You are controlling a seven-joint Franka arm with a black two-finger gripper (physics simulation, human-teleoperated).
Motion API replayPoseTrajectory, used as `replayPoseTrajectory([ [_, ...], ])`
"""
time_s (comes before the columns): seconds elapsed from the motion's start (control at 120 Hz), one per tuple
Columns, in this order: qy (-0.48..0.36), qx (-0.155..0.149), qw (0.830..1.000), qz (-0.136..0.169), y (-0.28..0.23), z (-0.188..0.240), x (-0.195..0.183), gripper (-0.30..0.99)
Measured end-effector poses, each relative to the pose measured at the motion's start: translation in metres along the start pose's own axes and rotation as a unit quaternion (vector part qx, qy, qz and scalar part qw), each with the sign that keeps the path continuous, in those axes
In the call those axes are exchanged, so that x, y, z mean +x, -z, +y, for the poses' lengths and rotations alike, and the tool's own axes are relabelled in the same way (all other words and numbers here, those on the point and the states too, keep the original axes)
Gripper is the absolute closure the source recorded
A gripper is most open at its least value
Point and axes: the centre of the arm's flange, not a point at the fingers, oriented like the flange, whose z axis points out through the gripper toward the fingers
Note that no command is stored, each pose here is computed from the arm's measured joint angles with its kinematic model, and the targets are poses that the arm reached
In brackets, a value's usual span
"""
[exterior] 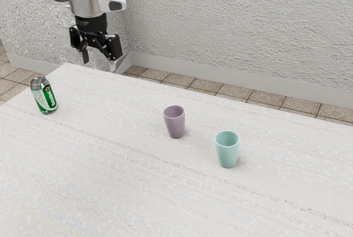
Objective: Place the left cup onto the right cup
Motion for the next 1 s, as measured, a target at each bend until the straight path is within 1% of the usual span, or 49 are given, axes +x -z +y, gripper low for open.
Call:
replayPoseTrajectory([
  [0.108,-0.004,0.000,1.000,0.004,-0.004,0.002,0.006,0.00],
  [0.233,-0.008,0.003,1.000,0.006,-0.023,0.002,0.030,0.00],
  [0.35,-0.029,0.001,1.000,-0.002,-0.055,0.024,0.052,0.00],
  [0.525,-0.049,-0.006,0.999,0.007,-0.084,0.055,0.074,0.00],
  [0.65,-0.055,-0.015,0.998,0.002,-0.118,0.074,0.092,0.00],
  [0.783,-0.053,-0.028,0.998,0.020,-0.137,0.083,0.124,0.00],
  [1.0,-0.046,-0.041,0.998,0.031,-0.175,0.087,0.158,0.00],
])
